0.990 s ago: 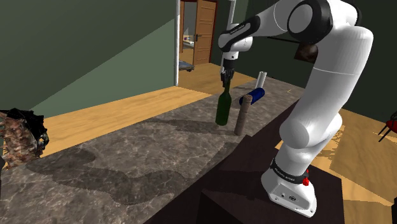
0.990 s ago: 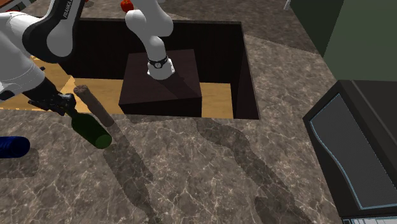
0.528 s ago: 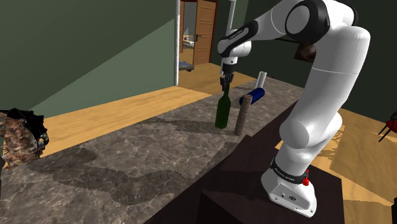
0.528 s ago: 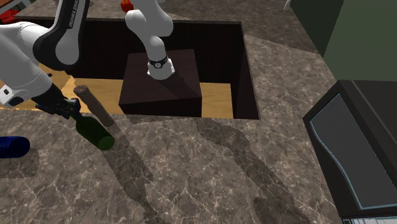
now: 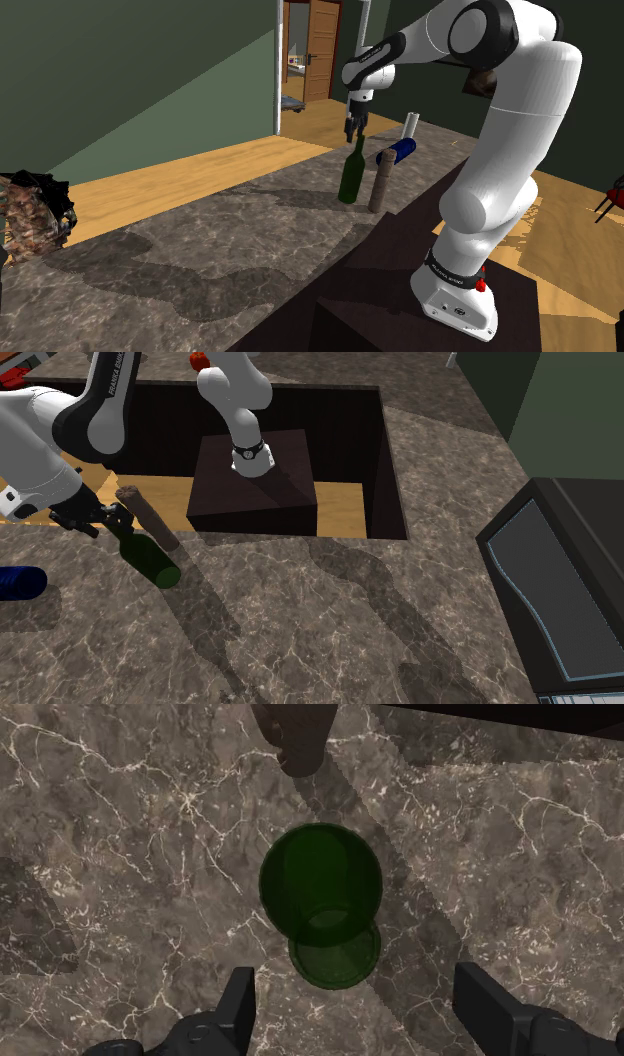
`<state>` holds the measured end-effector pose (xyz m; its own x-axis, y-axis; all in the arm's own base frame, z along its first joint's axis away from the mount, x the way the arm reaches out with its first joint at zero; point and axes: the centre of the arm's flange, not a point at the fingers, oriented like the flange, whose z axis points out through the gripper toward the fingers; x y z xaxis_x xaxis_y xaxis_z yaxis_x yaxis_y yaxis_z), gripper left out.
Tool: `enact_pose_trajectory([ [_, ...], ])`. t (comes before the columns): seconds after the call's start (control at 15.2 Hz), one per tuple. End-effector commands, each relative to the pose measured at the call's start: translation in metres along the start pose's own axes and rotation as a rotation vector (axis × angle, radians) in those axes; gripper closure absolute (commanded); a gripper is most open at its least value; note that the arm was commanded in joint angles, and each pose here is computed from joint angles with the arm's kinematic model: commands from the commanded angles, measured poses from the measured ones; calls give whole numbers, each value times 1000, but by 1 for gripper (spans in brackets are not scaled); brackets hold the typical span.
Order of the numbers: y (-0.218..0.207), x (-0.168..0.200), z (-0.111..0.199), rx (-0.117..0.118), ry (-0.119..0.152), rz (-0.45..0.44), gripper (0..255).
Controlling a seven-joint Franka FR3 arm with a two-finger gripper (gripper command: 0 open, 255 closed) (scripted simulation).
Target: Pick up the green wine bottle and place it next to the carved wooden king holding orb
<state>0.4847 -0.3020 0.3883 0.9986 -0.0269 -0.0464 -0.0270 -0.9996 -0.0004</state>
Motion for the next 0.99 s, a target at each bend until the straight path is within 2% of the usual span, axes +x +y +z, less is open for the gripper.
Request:
enact_pose_trajectory([
  [0.0,0,0,0,0,0,0,0],
  [0.13,0,0,0,0,0,0,0],
  [0.4,0,0,-50,0,0,0,0],
  [0.92,0,0,-50,0,0,0,0],
])
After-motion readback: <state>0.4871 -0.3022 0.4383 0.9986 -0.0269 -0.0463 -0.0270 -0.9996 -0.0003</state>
